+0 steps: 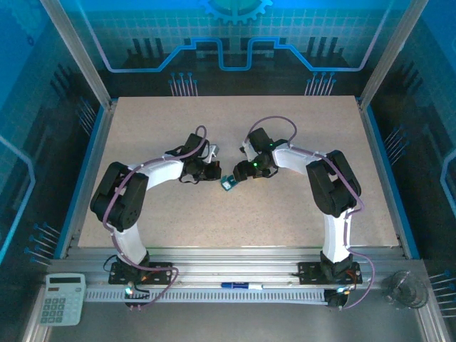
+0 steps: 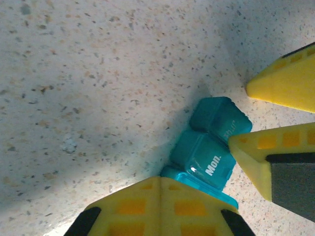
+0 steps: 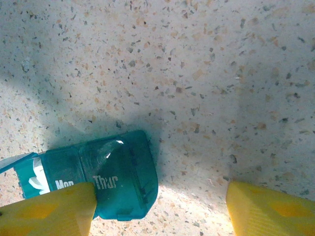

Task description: Sort the pills into containers

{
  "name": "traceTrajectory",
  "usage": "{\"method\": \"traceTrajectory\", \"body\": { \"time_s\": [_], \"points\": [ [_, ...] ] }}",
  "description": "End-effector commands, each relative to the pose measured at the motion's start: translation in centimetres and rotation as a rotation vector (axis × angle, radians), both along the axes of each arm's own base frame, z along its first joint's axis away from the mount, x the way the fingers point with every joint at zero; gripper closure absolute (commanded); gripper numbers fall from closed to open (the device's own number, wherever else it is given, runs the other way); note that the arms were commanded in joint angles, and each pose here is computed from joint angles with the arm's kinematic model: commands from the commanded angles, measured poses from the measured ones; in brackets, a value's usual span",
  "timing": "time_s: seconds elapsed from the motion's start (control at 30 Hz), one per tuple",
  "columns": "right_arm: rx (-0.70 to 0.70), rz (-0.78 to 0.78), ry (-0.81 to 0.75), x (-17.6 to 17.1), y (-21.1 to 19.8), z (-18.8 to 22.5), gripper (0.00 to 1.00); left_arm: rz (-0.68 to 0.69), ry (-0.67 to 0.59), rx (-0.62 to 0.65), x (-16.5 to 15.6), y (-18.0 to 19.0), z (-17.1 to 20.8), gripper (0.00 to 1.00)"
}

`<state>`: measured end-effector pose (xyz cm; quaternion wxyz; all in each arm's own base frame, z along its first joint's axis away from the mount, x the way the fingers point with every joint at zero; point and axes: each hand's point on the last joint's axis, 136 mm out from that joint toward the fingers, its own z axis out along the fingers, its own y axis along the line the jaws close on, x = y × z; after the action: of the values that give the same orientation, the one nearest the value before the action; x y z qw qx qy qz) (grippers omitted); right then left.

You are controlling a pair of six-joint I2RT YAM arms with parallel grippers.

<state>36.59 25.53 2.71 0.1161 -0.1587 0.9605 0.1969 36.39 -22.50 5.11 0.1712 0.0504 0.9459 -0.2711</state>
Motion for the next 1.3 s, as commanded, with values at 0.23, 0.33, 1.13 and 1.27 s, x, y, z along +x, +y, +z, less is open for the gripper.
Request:
{"method": "traceTrajectory", "body": {
  "time_s": [0.23, 0.33, 1.13, 1.27],
  "points": [
    [-0.038, -0.018, 0.069, -1.1, -1.1, -2.4, 0.29, -0.058, -0.053, -0.074, -0.8, -2.8, 3.3, 1.0],
    [-0.039, -0.018, 0.07, -1.1, -1.1, -2.4, 0.29, -0.069, -0.052, -0.076, -1.3, -3.2, 3.4, 1.0],
    [-0.037, -0.024, 0.074, -1.1, -1.1, -2.6, 0.29, -0.112, 0.019, -0.008, -3.7, -3.4, 0.4, 1.0],
    [-0.037, -0.025, 0.074, -1.0, -1.1, -2.6, 0.29, -0.118, 0.035, 0.008, -4.0, -3.4, -0.4, 1.0]
  ]
}}
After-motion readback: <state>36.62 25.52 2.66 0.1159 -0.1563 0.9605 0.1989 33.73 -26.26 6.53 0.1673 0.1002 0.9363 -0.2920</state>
